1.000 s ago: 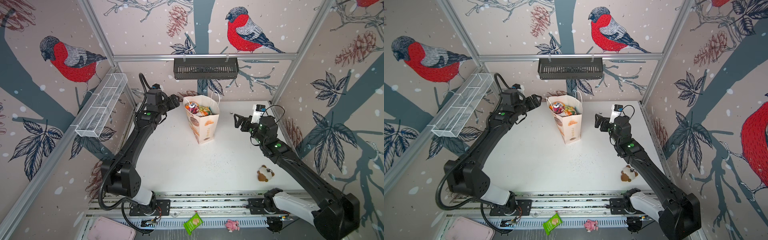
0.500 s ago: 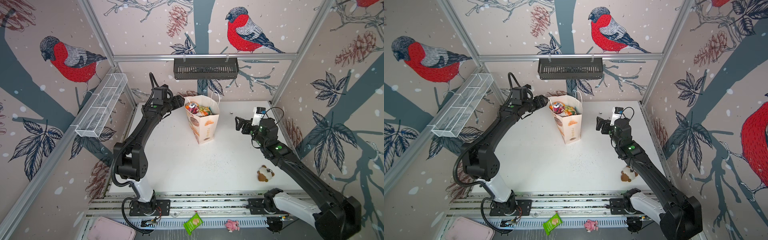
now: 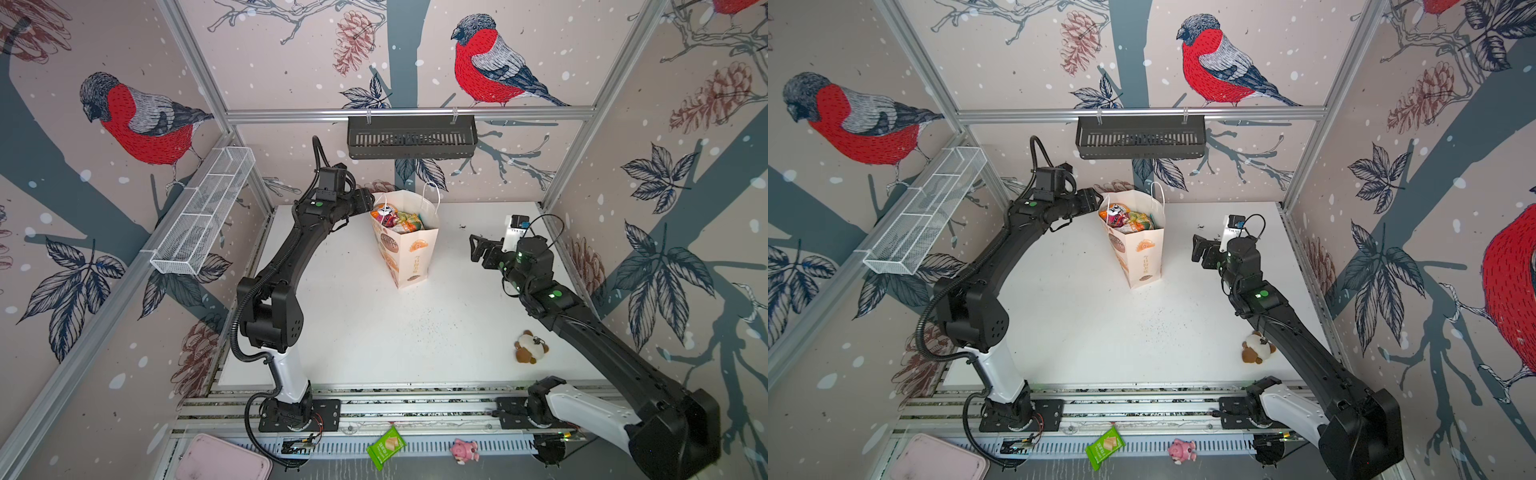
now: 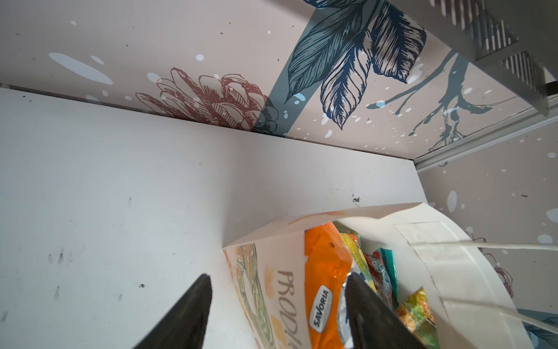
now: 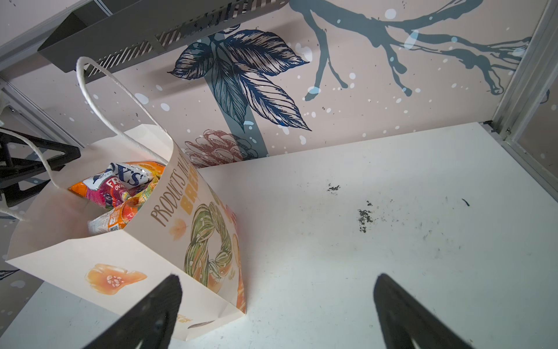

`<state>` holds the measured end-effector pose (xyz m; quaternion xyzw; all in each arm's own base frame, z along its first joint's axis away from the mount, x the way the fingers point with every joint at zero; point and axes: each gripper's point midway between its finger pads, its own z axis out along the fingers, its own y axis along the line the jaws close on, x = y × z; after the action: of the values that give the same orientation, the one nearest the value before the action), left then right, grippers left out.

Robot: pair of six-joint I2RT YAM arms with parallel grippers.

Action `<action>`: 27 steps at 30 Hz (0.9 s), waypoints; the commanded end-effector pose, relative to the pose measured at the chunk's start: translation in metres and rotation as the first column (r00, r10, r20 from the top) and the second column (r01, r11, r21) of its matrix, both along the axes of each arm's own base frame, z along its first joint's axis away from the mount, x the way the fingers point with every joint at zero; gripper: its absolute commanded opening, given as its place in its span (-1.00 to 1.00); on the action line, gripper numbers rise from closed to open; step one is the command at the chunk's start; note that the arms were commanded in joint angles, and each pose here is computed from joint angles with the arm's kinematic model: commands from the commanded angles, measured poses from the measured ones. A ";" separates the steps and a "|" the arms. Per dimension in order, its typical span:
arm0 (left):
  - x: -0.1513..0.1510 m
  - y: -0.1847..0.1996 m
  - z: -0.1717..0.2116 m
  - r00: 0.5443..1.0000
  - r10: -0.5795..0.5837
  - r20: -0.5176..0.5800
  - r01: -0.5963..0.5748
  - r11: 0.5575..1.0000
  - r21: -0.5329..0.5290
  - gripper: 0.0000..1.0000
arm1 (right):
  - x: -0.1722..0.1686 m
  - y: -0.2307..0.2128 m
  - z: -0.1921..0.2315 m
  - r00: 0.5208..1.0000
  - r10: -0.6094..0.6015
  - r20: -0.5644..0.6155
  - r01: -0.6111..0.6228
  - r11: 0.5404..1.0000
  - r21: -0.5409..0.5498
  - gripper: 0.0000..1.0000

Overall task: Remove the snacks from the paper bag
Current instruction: 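Raise both arms and move both grippers toward the paper bag, then lower the left gripper onto the bag's rim and pinch it closed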

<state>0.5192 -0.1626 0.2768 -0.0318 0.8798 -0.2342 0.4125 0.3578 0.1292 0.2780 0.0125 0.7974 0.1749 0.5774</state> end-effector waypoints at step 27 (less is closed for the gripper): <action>0.024 0.000 -0.014 0.998 0.054 -0.036 -0.050 0.994 0.100 -0.40 | -0.001 -0.006 0.001 1.000 -0.029 0.000 0.029 1.000 -0.010 0.99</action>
<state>0.5415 -0.1652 0.2704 -0.0415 0.8893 -0.1942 0.4120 0.3568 0.1254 0.2767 0.0175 0.7998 0.1669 0.5763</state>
